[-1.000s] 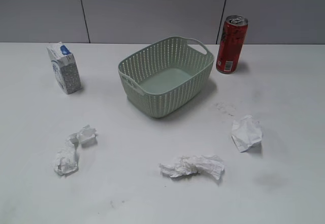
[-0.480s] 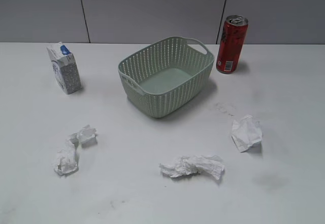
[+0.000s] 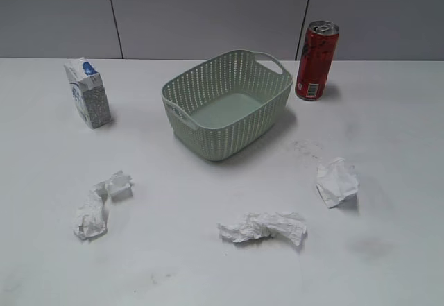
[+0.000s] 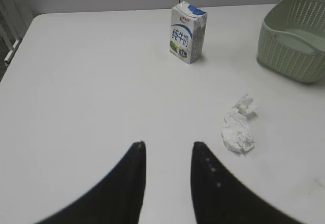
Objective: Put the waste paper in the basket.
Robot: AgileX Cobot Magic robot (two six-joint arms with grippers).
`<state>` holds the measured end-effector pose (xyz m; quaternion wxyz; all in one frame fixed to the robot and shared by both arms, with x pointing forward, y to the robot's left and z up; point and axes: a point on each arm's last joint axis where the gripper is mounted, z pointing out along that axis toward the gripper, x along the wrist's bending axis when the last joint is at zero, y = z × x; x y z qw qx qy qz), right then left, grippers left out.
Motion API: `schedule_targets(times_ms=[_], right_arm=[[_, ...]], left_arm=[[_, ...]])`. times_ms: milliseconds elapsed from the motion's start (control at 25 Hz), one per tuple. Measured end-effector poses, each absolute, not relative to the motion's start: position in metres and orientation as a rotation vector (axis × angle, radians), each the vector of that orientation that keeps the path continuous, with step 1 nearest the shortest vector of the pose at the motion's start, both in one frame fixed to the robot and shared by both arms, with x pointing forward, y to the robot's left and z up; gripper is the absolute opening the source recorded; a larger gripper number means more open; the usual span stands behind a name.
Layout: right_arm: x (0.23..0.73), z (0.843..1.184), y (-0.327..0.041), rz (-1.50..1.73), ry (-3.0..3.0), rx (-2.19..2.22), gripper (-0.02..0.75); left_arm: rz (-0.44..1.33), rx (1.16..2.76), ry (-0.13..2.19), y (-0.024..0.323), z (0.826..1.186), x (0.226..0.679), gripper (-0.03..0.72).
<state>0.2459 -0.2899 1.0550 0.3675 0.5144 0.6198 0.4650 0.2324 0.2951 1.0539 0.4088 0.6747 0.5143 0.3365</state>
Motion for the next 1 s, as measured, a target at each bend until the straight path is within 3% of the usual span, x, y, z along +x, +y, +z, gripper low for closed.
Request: schedule_targets(times_ms=[280, 760, 880, 1000], right_arm=[[0.264, 1.078, -0.290, 1.287, 1.432, 1.209, 0.596], [0.342, 1.089, -0.280, 1.105, 1.661, 1.392, 0.601], [0.368, 1.092, -0.275, 1.069, 1.744, 1.449, 0.598], [0.394, 1.089, -0.269, 1.003, 1.856, 1.542, 0.594]], left_arm=[[0.848, 1.700, 1.296, 0.295, 1.054, 0.232, 0.238], [0.839, 1.698, 1.293, 0.294, 1.054, 0.232, 0.251], [0.821, 1.693, 1.289, 0.293, 1.054, 0.232, 0.360], [0.805, 1.688, 1.285, 0.292, 1.054, 0.232, 0.571]])
